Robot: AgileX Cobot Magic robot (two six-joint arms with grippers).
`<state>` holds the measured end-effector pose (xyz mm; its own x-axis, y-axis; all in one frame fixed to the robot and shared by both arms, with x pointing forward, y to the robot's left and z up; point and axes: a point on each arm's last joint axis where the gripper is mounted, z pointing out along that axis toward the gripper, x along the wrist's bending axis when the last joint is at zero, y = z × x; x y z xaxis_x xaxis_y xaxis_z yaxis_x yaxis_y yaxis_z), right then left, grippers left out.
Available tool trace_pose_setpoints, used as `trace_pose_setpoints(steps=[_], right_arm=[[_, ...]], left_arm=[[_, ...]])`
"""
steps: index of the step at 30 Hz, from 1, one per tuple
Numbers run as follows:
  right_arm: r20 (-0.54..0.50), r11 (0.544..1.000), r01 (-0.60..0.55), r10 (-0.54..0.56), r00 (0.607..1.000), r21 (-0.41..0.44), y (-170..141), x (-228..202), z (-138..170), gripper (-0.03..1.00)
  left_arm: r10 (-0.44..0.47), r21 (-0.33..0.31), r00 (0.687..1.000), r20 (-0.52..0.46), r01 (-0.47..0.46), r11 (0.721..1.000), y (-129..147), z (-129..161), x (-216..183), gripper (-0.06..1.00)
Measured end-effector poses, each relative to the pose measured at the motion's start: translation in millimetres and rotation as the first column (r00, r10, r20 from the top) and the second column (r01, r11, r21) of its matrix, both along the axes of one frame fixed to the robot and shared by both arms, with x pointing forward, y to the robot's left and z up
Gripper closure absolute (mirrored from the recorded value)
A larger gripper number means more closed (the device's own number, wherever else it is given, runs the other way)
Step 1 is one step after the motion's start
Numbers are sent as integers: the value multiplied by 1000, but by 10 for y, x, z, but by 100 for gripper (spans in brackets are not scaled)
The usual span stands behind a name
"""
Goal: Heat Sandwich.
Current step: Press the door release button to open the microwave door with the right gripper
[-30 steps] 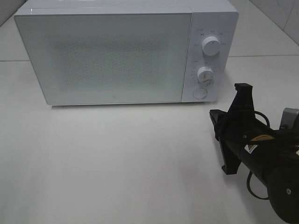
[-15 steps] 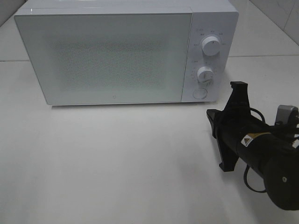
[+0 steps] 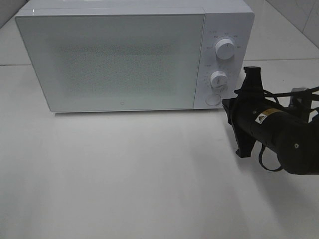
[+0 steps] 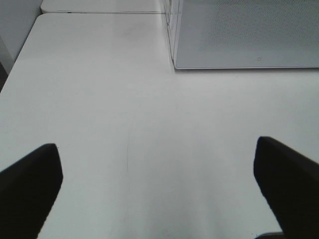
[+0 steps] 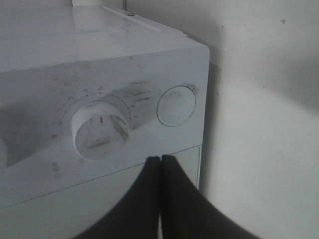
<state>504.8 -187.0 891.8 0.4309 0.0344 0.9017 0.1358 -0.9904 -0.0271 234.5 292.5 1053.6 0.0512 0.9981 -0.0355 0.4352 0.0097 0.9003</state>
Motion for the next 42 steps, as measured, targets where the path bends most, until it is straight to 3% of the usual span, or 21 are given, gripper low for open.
trace_pose_setpoints(steps=[19,42], right_arm=[[-55,1000,2,-3,999,-12,113,440,-350,96],[-24,1000,22,-23,999,-17,94,675,-401,96]], left_arm=[[0,0,1000,0,0,1000,0,0,0,-5],[1,1,1000,0,-1,1000,1,0,0,-5]])
